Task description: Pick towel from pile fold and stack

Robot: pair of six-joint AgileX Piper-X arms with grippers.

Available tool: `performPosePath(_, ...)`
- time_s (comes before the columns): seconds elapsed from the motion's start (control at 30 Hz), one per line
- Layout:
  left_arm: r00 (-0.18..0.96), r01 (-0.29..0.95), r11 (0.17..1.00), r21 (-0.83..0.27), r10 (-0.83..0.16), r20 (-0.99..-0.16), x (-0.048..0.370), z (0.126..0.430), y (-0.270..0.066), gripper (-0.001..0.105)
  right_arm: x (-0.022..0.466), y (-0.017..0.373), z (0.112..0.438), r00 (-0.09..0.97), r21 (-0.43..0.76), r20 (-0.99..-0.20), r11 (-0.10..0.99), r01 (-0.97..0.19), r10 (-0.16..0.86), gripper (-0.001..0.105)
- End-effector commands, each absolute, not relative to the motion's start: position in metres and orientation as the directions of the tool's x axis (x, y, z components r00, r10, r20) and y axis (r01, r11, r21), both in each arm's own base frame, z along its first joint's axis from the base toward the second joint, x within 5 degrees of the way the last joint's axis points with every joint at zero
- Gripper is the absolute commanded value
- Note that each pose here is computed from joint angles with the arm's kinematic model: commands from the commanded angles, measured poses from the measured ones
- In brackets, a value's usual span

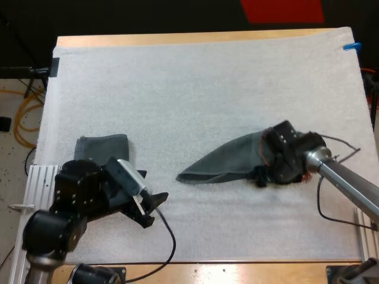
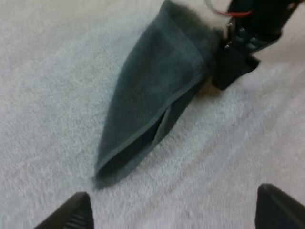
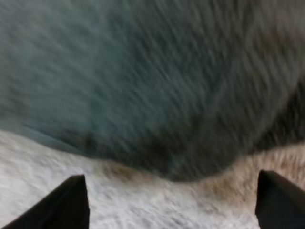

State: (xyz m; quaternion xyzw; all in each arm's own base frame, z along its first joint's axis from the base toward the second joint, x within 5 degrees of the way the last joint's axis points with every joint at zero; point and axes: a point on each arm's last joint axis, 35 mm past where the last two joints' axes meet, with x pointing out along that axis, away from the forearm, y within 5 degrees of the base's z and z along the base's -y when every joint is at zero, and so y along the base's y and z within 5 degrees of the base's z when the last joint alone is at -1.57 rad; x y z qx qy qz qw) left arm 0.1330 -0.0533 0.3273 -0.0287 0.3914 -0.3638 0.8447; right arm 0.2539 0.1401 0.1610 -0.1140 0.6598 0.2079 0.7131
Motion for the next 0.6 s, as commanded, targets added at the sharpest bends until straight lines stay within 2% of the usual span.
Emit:
performPosePath(0.0,0.425,0.593,0.736,-0.328,-0.631,-0.649,0.136,0.326,-0.054,0.067,0.253,0.138,0.164,0.081,0.132,-0.980,0.891,-0.434,0.184,0.069)
performPosePath(0.13,0.404,0.584,0.737,-0.341,-0.628,-0.665,0.142,0.321,-0.056,0.067,0.255,0.136,0.154,0.134,0.193,-0.956,0.902,-0.385,0.262,0.069)
performPosePath(0.2,0.398,0.580,0.738,-0.346,-0.627,-0.670,0.143,0.320,-0.057,0.067,0.260,0.138,0.153,0.159,0.287,-0.918,0.886,-0.363,0.363,0.069)
performPosePath(0.33,0.397,0.577,0.739,-0.349,-0.627,-0.670,0.144,0.320,-0.057,0.067,0.265,0.137,0.154,0.195,0.307,-0.903,0.891,-0.333,0.384,0.068)
performPosePath(0.43,0.397,0.577,0.738,-0.348,-0.627,-0.670,0.144,0.320,-0.057,0.067,0.264,0.136,0.154,0.186,0.299,-0.910,0.897,-0.325,0.370,0.056)
performPosePath(0.57,0.397,0.577,0.738,-0.348,-0.627,-0.670,0.144,0.320,-0.057,0.067,0.263,0.135,0.155,0.181,0.298,-0.912,0.898,-0.324,0.368,0.026)
